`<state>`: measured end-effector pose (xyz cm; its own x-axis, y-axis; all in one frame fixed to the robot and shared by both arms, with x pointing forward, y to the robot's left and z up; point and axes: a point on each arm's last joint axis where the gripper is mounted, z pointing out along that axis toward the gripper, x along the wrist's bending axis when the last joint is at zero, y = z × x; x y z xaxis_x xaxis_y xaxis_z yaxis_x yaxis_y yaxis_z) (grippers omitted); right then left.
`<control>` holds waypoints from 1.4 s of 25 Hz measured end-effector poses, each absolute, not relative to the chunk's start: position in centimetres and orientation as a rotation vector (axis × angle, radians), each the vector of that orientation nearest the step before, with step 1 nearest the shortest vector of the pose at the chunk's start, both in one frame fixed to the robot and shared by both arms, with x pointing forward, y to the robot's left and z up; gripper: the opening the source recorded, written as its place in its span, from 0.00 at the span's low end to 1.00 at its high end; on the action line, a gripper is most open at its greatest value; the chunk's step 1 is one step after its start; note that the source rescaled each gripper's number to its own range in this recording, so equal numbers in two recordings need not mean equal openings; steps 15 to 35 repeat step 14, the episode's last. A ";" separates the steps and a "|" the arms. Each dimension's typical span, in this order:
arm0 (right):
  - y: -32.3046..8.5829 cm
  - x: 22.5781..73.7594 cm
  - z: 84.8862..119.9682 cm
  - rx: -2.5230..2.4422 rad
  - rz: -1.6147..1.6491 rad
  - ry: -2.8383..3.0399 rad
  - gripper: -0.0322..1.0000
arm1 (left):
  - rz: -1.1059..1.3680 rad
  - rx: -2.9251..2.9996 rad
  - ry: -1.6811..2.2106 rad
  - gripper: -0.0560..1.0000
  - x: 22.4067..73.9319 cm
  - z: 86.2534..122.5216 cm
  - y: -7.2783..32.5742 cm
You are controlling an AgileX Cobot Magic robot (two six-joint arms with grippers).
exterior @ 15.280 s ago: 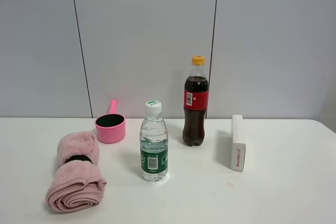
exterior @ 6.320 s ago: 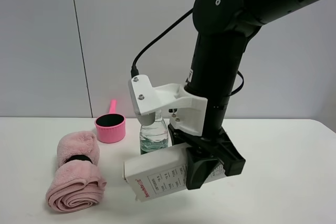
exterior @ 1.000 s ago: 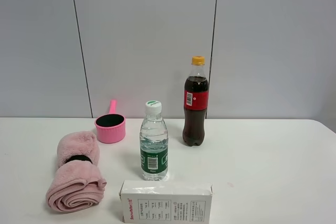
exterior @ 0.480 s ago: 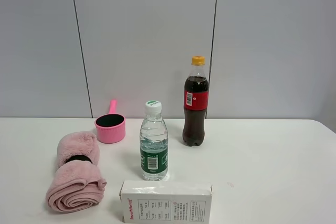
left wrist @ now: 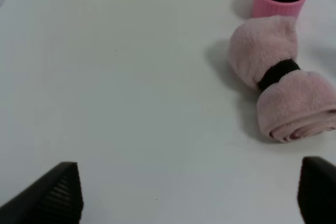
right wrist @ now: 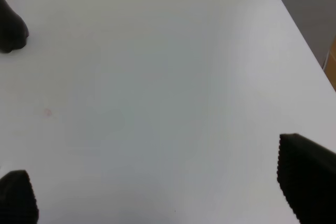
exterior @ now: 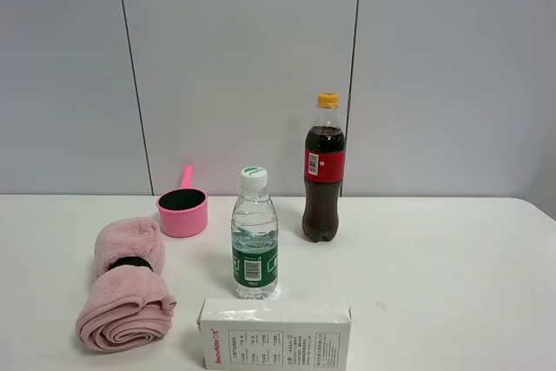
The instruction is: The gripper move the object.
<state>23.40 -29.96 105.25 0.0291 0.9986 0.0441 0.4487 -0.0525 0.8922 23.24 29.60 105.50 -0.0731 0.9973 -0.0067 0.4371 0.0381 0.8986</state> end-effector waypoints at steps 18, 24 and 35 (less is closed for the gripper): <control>-30.0 23.4 105.3 1.594 0.976 1.505 0.88 | 0.994 1.483 1.603 1.00 23.2 105.5 29.6; -30.0 23.4 105.3 1.594 0.976 1.505 0.88 | 0.994 1.483 1.603 1.00 23.2 105.5 29.6; -30.0 23.4 105.3 1.594 0.976 1.505 0.88 | 0.994 1.483 1.603 1.00 23.2 105.5 29.6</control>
